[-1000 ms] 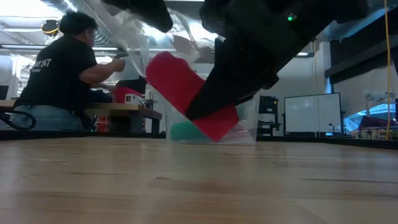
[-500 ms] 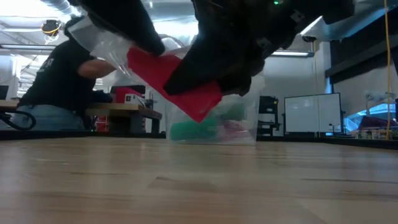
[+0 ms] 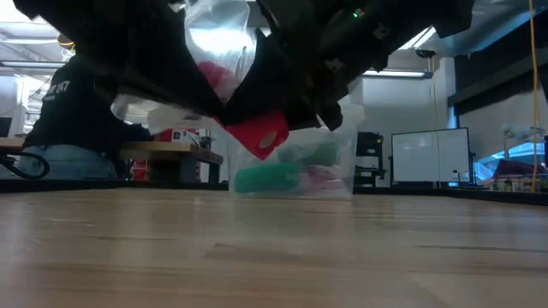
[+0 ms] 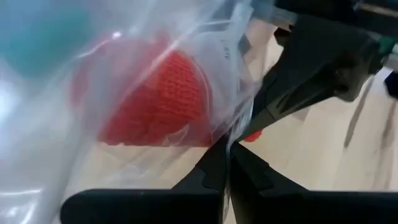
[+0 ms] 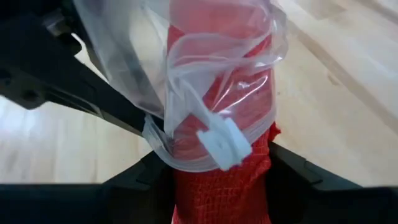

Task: Roll bandage
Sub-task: Put the red bandage into the transparent zip bag

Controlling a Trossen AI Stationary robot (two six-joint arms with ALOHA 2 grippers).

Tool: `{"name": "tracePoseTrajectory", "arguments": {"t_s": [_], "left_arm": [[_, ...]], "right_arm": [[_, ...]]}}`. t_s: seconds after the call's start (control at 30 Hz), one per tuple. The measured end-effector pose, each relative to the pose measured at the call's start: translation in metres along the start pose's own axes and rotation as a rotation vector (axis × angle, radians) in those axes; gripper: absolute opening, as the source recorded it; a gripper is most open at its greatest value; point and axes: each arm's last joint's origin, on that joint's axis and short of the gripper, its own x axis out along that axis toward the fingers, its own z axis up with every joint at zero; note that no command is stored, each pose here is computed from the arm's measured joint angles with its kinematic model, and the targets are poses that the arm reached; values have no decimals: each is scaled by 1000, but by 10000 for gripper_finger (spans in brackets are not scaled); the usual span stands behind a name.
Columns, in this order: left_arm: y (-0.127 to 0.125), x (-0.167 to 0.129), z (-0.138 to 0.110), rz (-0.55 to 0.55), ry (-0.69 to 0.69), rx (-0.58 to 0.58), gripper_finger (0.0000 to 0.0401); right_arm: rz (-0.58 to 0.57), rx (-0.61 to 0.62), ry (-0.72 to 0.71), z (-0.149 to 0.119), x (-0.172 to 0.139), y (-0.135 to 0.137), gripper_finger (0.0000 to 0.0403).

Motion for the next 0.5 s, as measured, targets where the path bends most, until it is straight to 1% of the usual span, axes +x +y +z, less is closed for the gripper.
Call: {"name": "tracePoseTrajectory", "arguments": {"t_s": [0.13, 0.3, 0.43, 0.5], "left_arm": [[1, 3, 0, -50, -33, -52, 1], [10, 5, 11, -80, -57, -87, 1], [24, -1, 33, -126, -49, -91, 1], [32, -3, 49, -160, -39, -66, 1]], "right_arm": [[24, -50, 6, -1, -1, 2, 188], [30, -96, 14, 7, -5, -2, 188], [24, -163, -6, 26, -22, -7, 188], [27, -203, -32, 38, -31, -10, 188]]}}
